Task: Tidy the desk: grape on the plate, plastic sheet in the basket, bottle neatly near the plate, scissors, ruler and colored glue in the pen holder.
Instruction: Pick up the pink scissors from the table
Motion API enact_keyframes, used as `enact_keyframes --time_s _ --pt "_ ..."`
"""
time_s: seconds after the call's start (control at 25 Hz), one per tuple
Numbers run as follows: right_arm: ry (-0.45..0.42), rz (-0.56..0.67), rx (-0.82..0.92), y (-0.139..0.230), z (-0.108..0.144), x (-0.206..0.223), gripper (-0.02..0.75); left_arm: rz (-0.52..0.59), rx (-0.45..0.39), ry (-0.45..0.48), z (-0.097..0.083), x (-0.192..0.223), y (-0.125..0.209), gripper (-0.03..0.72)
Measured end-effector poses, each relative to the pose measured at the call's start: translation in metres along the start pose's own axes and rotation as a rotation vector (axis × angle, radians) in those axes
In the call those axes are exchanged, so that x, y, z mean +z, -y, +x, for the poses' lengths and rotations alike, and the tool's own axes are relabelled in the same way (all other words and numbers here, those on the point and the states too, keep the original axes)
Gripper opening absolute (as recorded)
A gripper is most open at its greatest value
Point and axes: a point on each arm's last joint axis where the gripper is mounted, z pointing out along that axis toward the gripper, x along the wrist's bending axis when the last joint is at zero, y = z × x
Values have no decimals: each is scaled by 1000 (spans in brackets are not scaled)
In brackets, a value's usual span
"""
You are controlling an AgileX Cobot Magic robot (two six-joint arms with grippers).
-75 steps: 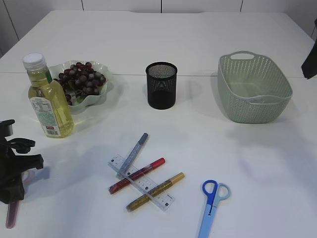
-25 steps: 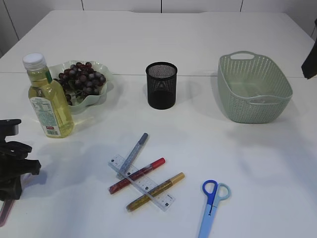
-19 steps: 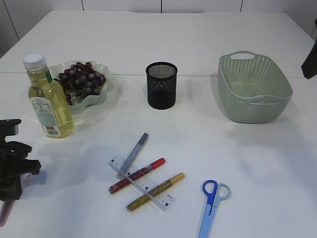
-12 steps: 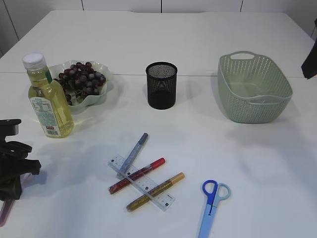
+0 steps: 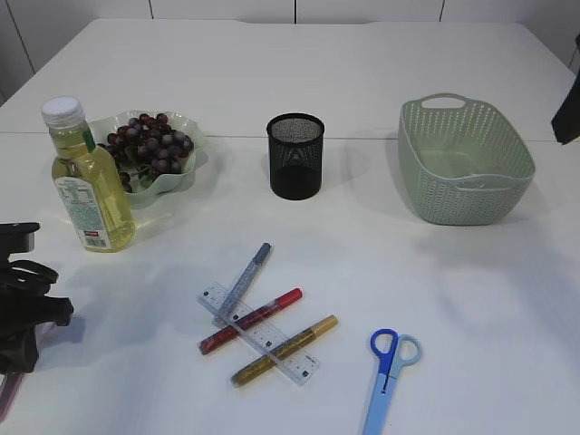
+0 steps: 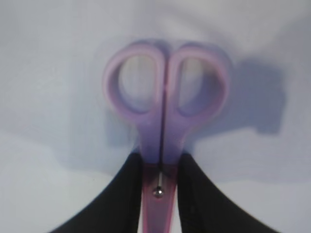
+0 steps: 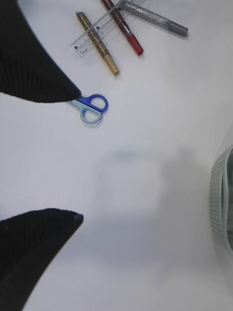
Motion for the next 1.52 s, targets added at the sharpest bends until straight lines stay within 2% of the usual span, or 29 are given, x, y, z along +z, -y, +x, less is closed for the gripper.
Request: enact_keyframes --time_s 0.56,0.96,1.52 --pt "0 0 0 0 0 0 531 80 68 20 1 -6 14 159" --pt "0 0 0 0 0 0 531 60 184 30 -26 -6 22 159" --pt "0 0 0 0 0 0 531 -6 129 92 -33 -7 17 166"
